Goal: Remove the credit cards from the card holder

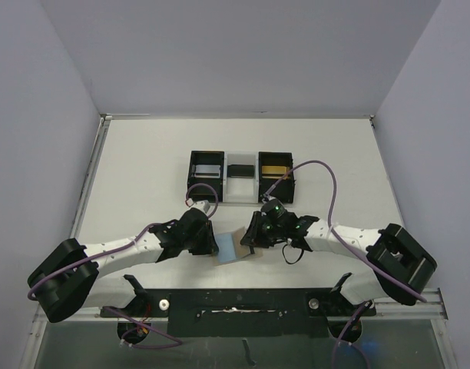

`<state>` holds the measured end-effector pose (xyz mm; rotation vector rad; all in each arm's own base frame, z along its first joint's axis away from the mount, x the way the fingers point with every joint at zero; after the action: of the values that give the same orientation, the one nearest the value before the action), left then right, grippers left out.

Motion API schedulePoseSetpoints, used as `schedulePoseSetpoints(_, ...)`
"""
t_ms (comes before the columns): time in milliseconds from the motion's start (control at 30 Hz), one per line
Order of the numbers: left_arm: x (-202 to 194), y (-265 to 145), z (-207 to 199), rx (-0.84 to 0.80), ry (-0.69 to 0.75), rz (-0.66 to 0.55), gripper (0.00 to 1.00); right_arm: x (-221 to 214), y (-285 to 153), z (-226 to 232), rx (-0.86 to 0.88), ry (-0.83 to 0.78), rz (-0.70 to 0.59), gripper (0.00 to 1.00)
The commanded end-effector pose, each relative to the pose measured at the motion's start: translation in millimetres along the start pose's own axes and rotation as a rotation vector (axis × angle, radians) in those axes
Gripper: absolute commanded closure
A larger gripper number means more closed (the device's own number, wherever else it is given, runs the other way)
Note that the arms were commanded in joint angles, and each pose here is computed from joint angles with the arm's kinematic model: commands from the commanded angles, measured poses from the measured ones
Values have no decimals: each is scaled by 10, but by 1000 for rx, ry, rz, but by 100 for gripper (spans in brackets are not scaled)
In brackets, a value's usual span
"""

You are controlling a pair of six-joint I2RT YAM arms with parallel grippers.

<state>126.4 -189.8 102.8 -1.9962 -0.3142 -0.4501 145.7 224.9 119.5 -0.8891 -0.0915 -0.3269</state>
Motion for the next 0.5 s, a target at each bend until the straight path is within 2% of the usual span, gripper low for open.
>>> schedulePoseSetpoints(0, 206, -58, -202, -78, 12, -78, 77, 103, -102, 171, 108, 5, -60, 80)
schedulePoseSetpoints(133, 238, -74, -227, -82, 16, -87, 76, 136, -131, 194, 82, -5, -63, 78)
schedulePoseSetpoints(300, 268, -152, -243, -91, 25, -105, 62, 139, -152, 243, 112, 11, -55, 70)
schedulePoseSetpoints(467, 286, -232, -225, -66, 20, -124, 58, 162, -172, 334, 172, -14, -41, 67)
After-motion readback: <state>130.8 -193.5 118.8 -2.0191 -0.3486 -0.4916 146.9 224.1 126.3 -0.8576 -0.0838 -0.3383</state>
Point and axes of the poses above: each gripper's point midway between its finger pads, its own y axis out along the fingers, its own z axis along the line the jaws close on, x = y × z, the point moved 10 cm from there along -y, back along the fingers, and after that the axes turned 5 degrees about y, right-handed, at the moved point
